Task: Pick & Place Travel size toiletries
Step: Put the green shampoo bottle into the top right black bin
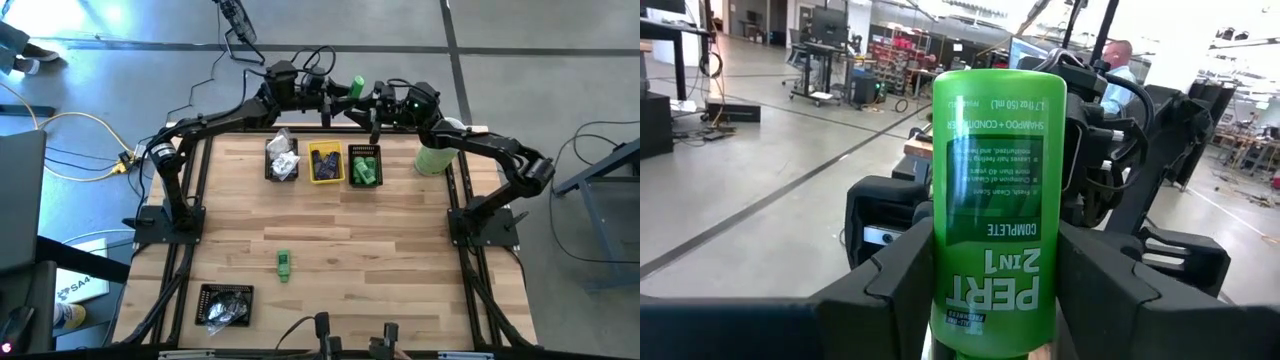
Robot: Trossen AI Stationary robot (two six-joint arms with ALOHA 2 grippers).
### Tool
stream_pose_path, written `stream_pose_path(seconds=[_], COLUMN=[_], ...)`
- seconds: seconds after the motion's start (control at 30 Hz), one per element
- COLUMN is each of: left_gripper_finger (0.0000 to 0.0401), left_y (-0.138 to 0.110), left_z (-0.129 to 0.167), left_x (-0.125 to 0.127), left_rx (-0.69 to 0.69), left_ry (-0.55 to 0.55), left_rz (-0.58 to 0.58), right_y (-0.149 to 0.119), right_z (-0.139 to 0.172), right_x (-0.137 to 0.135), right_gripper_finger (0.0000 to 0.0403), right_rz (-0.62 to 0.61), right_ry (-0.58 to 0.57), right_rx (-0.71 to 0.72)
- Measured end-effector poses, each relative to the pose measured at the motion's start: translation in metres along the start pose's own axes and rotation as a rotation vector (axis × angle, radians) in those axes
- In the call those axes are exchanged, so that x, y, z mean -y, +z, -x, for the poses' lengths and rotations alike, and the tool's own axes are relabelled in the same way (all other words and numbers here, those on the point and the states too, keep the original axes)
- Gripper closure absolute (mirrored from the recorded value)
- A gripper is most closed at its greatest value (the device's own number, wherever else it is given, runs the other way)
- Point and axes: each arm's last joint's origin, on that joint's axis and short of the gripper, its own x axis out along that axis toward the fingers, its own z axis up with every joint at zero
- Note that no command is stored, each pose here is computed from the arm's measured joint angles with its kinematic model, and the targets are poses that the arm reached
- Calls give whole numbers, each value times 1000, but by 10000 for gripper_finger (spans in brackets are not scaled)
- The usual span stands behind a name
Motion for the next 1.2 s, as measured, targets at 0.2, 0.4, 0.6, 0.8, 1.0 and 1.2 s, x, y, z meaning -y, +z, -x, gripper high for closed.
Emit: stream_pose_path(seconds=[0.2,0.4,0.6,0.8,1.0,1.2], left_gripper_finger=[229,229,229,229,229,204], left_y=[0,0,0,0,0,-1], left_z=[-1,-1,-1,-1,-1,-1], left_x=[2,2,2,2,2,1], left_rx=[-1,0,-1,-1,-1,-3], left_ry=[-4,-5,-4,-3,-2,5], left_rz=[0,-6,-3,-2,0,0], right_y=[0,0,0,0,0,0], right_z=[0,0,0,0,0,0], right_x=[0,1,0,0,0,0], right_gripper_finger=[286,303,313,314,314,314], right_rz=[1,-1,-4,-6,-6,-2], right_ry=[-18,-16,-14,-14,-14,-14], right_rx=[4,5,6,6,6,5])
